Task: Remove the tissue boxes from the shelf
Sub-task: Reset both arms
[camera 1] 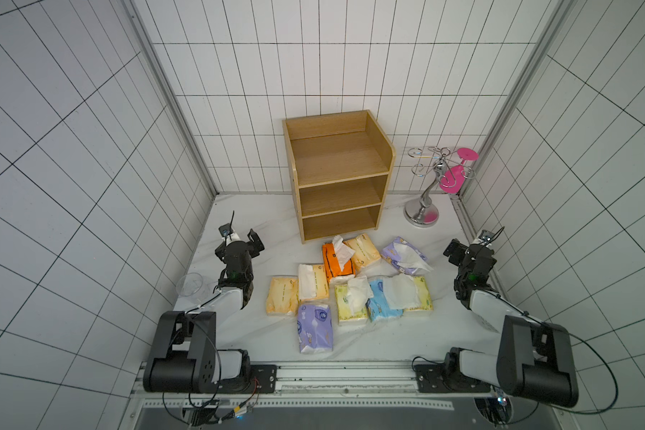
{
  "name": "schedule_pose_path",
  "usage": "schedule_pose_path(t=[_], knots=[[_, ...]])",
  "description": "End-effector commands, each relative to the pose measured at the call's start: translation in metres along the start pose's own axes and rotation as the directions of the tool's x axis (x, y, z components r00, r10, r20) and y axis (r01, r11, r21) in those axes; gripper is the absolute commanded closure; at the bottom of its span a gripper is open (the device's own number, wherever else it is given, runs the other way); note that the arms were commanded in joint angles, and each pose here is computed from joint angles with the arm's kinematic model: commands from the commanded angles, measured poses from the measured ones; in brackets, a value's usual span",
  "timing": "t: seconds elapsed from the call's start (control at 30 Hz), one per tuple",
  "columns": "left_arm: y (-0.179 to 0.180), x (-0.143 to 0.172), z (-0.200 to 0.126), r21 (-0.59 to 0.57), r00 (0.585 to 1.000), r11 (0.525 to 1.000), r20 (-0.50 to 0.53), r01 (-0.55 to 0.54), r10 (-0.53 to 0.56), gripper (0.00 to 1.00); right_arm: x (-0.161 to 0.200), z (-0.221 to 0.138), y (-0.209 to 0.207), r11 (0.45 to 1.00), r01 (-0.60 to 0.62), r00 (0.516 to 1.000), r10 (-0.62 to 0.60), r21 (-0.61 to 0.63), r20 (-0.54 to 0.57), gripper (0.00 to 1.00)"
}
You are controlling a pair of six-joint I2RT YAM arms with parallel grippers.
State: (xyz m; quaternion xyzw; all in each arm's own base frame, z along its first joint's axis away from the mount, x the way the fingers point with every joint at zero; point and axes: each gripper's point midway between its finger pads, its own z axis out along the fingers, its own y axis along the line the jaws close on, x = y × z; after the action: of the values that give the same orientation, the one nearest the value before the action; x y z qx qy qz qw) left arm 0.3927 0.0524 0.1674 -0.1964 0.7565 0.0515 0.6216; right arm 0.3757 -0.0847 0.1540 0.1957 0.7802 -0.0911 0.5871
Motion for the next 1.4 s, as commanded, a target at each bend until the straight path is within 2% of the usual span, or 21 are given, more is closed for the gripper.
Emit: schedule_pose_path(t=[0.0,0.1,0.23,0.33,0.57,0.7,0.77,0.83,0.93,1.0,1.03,1.13,1.17,1.23,1.3,1.37], knots=[[0.000,-0.013,0.001,-0.007,0.998,0.999,0.041,-0.046,0.046,0.02,-0.015,0.000,-0.005,1.000,-0.016,0.996,0.015,0.011,0.088,0.01],[0.001,-0.012,-0.004,0.005,0.998,0.999,0.041,-0.037,0.037,0.02,-0.012,0.001,0.000,1.000,-0.005,0.998,0.006,-0.016,0.070,0.01],[0.001,0.005,-0.010,0.027,0.999,0.999,-0.018,-0.029,0.030,0.02,0.002,-0.003,-0.003,1.000,0.010,0.999,-0.010,0.002,-0.040,0.01],[0.006,0.014,-0.016,0.035,0.999,0.999,0.028,-0.032,0.031,0.02,0.011,-0.007,-0.004,0.999,-0.037,0.999,0.038,-0.022,0.008,0.01],[0.010,0.034,-0.002,0.018,0.997,0.999,0.053,-0.048,0.047,0.02,0.041,0.007,-0.001,0.999,-0.018,0.999,0.017,-0.036,-0.030,0.01],[0.004,0.041,0.007,0.049,0.994,0.996,0.088,-0.069,0.065,0.02,0.041,0.005,0.001,0.999,-0.014,1.000,0.013,-0.045,-0.024,0.01],[-0.001,0.046,0.014,0.060,0.996,0.994,0.025,-0.090,0.088,0.02,0.042,0.005,0.002,0.999,-0.008,1.000,0.007,-0.054,-0.018,0.01],[-0.005,0.053,0.023,0.054,0.990,0.993,-0.081,-0.109,0.113,0.04,0.041,0.004,0.007,0.997,0.006,1.000,-0.007,-0.076,-0.011,0.01],[-0.006,0.048,0.023,0.069,0.994,0.992,-0.015,-0.109,0.110,0.02,0.051,0.004,0.026,0.987,0.072,0.997,-0.072,-0.142,0.006,0.01],[-0.006,0.048,0.022,0.071,0.994,0.991,-0.012,-0.110,0.111,0.02,0.055,0.012,0.035,0.984,0.111,0.994,-0.107,-0.143,0.031,0.01],[-0.006,0.049,0.022,0.071,0.993,0.991,-0.020,-0.111,0.113,0.02,0.062,0.012,0.037,0.981,0.128,0.990,-0.135,-0.145,-0.040,0.01],[-0.006,0.051,0.023,0.061,0.991,0.992,-0.069,-0.111,0.115,0.02,0.057,0.016,0.036,0.985,0.124,0.992,-0.126,-0.121,-0.009,0.01],[-0.006,0.050,0.023,0.061,0.991,0.992,-0.065,-0.110,0.114,0.02,0.060,0.016,0.035,0.985,0.128,0.990,-0.134,-0.117,-0.050,0.01],[-0.006,0.049,0.023,0.065,0.992,0.992,-0.050,-0.110,0.114,0.02,0.055,0.017,0.036,0.986,0.125,0.992,-0.127,-0.113,-0.007,0.01],[-0.006,0.050,0.023,0.063,0.991,0.992,-0.061,-0.112,0.115,0.02,0.059,0.016,0.035,0.985,0.131,0.989,-0.137,-0.110,-0.049,0.01],[-0.006,0.050,0.024,0.061,0.991,0.992,-0.061,-0.111,0.115,0.02,0.056,0.016,0.035,0.986,0.129,0.991,-0.132,-0.108,-0.023,0.01]])
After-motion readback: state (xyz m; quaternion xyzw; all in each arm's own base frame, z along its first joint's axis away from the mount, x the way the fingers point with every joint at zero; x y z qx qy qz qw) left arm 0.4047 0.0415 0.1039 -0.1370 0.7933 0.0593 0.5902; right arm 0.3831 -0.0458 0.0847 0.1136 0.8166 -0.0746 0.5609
